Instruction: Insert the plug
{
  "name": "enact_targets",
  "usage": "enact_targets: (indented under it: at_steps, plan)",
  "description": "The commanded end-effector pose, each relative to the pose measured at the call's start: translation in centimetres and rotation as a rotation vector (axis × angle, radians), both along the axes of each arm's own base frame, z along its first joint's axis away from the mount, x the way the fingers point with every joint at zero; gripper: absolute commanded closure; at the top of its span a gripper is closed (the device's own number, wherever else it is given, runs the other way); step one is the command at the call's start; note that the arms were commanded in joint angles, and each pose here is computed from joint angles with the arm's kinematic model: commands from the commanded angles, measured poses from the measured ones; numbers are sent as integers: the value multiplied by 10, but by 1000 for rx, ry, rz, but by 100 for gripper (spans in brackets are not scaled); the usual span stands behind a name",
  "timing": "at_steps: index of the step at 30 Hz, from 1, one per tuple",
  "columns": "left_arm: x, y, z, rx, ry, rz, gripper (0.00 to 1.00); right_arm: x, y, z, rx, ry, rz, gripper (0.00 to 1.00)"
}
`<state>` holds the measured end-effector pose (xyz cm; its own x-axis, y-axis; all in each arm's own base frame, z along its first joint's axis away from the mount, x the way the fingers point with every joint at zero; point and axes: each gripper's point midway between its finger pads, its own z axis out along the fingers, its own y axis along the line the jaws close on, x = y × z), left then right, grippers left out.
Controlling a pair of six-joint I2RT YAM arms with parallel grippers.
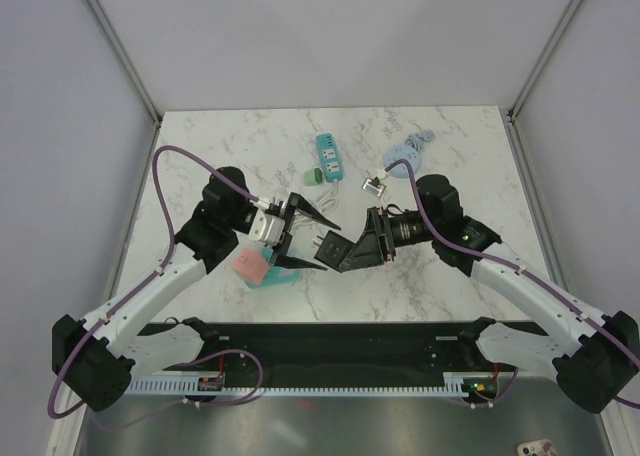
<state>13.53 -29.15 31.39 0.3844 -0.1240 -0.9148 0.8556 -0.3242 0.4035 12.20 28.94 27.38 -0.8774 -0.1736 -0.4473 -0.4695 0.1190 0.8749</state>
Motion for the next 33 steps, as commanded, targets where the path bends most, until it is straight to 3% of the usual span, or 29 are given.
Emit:
enact_targets:
  at_steps: [1, 6, 8, 9, 10, 11, 12, 14, 15, 18, 19, 20, 23, 33]
  plan:
    - [-6, -2, -7, -2, -19, -36, 20, 1, 4, 22, 69, -67, 17, 100]
    - [-6, -1, -15, 14, 0, -28, 24, -1, 4, 28, 81, -71, 11, 100]
    - [-6, -1, -14, 15, 0, -32, 33, -1, 4, 29, 81, -66, 9, 100]
    - [-6, -1, -14, 17, 4, -33, 39, -1, 3, 29, 82, -68, 7, 100]
    - [-3, -3, -13, 22, 10, -22, 60, 0, 4, 29, 81, -64, 2, 93]
    - [-2, -4, -13, 25, 17, -22, 73, 1, 4, 29, 80, -65, -5, 93]
    - [2, -5, -13, 34, 34, -7, 89, 1, 4, 32, 83, -65, -14, 75]
    - [8, -8, -14, 45, 52, 10, 97, 10, 5, 35, 78, -71, -70, 58]
    - [12, -9, -15, 57, 76, 39, 98, 12, 5, 40, 84, -75, -95, 47]
    - [21, -13, -5, 24, 140, 103, 98, 30, 3, 49, 89, -103, -231, 34]
    - [22, -13, -11, 14, 172, 132, 98, 33, 2, 51, 90, -111, -260, 32]
    - [25, -12, 11, -78, 103, 159, 98, 37, 1, 52, 90, -116, -287, 31]
    - [38, -10, 27, -166, 161, 278, 98, 52, -4, 54, 89, -124, -402, 28]
    - [54, -7, 43, -247, 250, 381, 98, 72, -5, 76, 184, -111, -530, 22]
